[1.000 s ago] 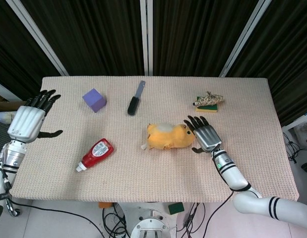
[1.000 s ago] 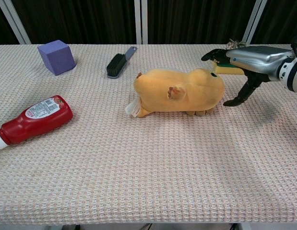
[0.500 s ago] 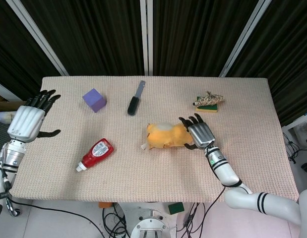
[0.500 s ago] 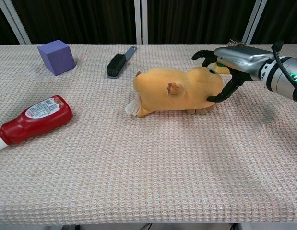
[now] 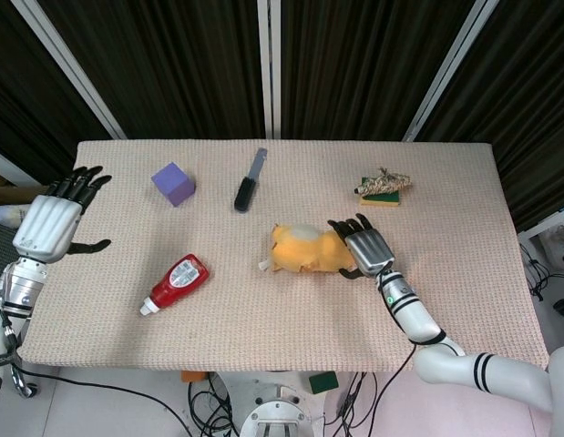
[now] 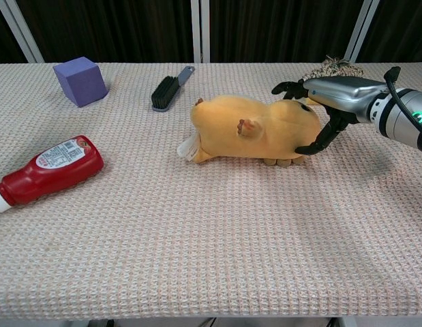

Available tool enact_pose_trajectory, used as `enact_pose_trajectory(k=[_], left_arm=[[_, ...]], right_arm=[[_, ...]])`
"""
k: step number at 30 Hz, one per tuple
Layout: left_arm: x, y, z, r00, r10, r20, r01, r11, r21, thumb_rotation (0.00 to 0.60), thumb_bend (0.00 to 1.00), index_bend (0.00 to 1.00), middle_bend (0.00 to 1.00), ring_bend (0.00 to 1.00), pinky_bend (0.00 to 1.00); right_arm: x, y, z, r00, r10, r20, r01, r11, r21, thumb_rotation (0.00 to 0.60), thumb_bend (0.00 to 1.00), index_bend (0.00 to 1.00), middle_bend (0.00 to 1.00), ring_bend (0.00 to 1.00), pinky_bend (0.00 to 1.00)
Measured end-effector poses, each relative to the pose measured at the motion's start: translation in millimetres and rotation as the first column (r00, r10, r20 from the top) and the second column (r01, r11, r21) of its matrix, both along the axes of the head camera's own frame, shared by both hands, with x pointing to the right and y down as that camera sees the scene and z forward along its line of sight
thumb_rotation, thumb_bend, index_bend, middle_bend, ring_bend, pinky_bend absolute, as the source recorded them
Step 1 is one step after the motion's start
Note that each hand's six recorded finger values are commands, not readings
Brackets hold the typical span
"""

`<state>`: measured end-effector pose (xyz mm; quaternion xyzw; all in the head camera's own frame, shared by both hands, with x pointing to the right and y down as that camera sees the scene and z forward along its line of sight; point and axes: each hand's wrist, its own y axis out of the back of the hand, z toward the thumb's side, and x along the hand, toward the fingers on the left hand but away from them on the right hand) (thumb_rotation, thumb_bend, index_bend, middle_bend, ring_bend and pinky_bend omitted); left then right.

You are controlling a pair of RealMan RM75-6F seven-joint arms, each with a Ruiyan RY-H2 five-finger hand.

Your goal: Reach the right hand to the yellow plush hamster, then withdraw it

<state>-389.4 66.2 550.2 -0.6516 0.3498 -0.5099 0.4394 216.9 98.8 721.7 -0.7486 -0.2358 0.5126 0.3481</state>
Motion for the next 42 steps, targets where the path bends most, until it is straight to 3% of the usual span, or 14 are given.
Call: enact_pose_trajectory(k=[4, 6, 11, 13, 16, 18, 20, 23, 25, 27, 35, 39, 42], left_arm=[[0.5, -0.2, 0.3, 1.000, 0.001, -0.002, -0.001, 1.000, 0.001, 0.553, 0.00, 0.11, 0.03, 0.03, 0.16], [0.7, -0.6, 0.5, 1.000, 0.000, -0.003, 0.000, 1.000, 0.002, 0.552, 0.00, 0.11, 0.03, 0.03, 0.16], [-0.1, -1.7, 1.4, 1.000, -0.002, -0.005, 0.002, 1.000, 0.004, 0.549, 0.00, 0.11, 0.03, 0.03, 0.16], [-0.5, -2.2, 1.6, 1.000, -0.003, -0.004, 0.003, 1.000, 0.004, 0.549, 0.00, 0.11, 0.03, 0.03, 0.16], [-0.5, -2.2, 1.4, 1.000, -0.003, -0.005, 0.003, 1.000, 0.004, 0.551, 0.00, 0.11, 0.03, 0.03, 0.16], [-0.2, -2.1, 1.0, 1.000, -0.003, -0.007, 0.003, 1.000, 0.004, 0.550, 0.00, 0.11, 0.03, 0.03, 0.16], [-0.3, -2.2, 0.5, 1.000, -0.002, -0.007, 0.002, 1.000, 0.006, 0.548, 0.00, 0.11, 0.03, 0.03, 0.16], [-0.4, -2.1, 0.0, 1.000, -0.002, -0.007, 0.002, 1.000, 0.006, 0.549, 0.00, 0.11, 0.03, 0.03, 0.16], [-0.5, -2.0, -0.4, 1.000, -0.003, -0.008, 0.003, 1.000, 0.005, 0.548, 0.00, 0.11, 0.03, 0.03, 0.16], [-0.3, -1.7, -0.9, 1.000, -0.005, -0.010, 0.005, 1.000, 0.004, 0.548, 0.00, 0.11, 0.03, 0.03, 0.16], [-2.0, 2.5, -8.7, 1.000, -0.020, -0.023, 0.020, 1.000, 0.006, 0.543, 0.00, 0.11, 0.03, 0.03, 0.16], [-13.4, 16.4, -12.8, 0.998, -0.062, -0.014, 0.062, 0.998, 0.005, 0.534, 0.00, 0.11, 0.03, 0.03, 0.16], [-25.0, 34.5, -13.9, 0.994, -0.109, -0.017, 0.109, 0.994, -0.005, 0.492, 0.00, 0.11, 0.03, 0.03, 0.16]], right_arm=[[-1.6, -0.8, -0.2, 1.000, -0.005, 0.004, 0.005, 1.000, 0.014, 0.600, 0.19, 0.06, 0.12, 0.01, 0.00], [-1.8, -2.1, 0.0, 1.000, 0.000, 0.003, 0.000, 1.000, 0.028, 0.600, 0.20, 0.16, 0.20, 0.04, 0.00], [-3.4, -5.2, 0.3, 1.000, 0.012, -0.003, -0.012, 0.996, 0.086, 0.600, 0.28, 0.57, 0.51, 0.29, 0.03], [-5.5, -6.0, -0.3, 1.000, 0.015, -0.001, -0.015, 0.993, 0.114, 0.600, 0.30, 0.66, 0.56, 0.34, 0.06], [-8.3, -6.5, 0.1, 1.000, 0.017, 0.004, -0.018, 0.990, 0.141, 0.600, 0.31, 0.71, 0.59, 0.38, 0.08], [-8.5, -6.1, 0.9, 1.000, 0.016, 0.002, -0.016, 0.990, 0.139, 0.600, 0.30, 0.69, 0.55, 0.37, 0.09], [-8.2, -5.3, 2.0, 1.000, 0.011, -0.001, -0.011, 0.992, 0.128, 0.600, 0.26, 0.58, 0.47, 0.32, 0.07], [-5.7, -3.3, 4.0, 1.000, -0.001, -0.012, 0.002, 0.995, 0.095, 0.600, 0.18, 0.16, 0.20, 0.08, 0.00], [-2.2, -2.4, 4.2, 1.000, -0.002, -0.017, 0.003, 0.998, 0.065, 0.600, 0.15, 0.02, 0.07, 0.01, 0.00], [1.0, -2.4, 2.4, 1.000, -0.003, -0.017, 0.003, 0.999, 0.048, 0.600, 0.12, 0.00, 0.00, 0.00, 0.00], [15.2, -2.3, -22.6, 1.000, 0.000, 0.018, -0.001, 0.995, 0.095, 0.600, 0.09, 0.00, 0.00, 0.00, 0.00], [49.4, 6.4, -55.0, 1.000, 0.018, 0.003, -0.018, 0.989, 0.149, 0.600, 0.11, 0.00, 0.00, 0.00, 0.00], [89.8, 17.8, -78.9, 0.997, 0.073, -0.016, -0.068, 0.977, 0.202, 0.600, 0.14, 0.00, 0.00, 0.00, 0.00]])
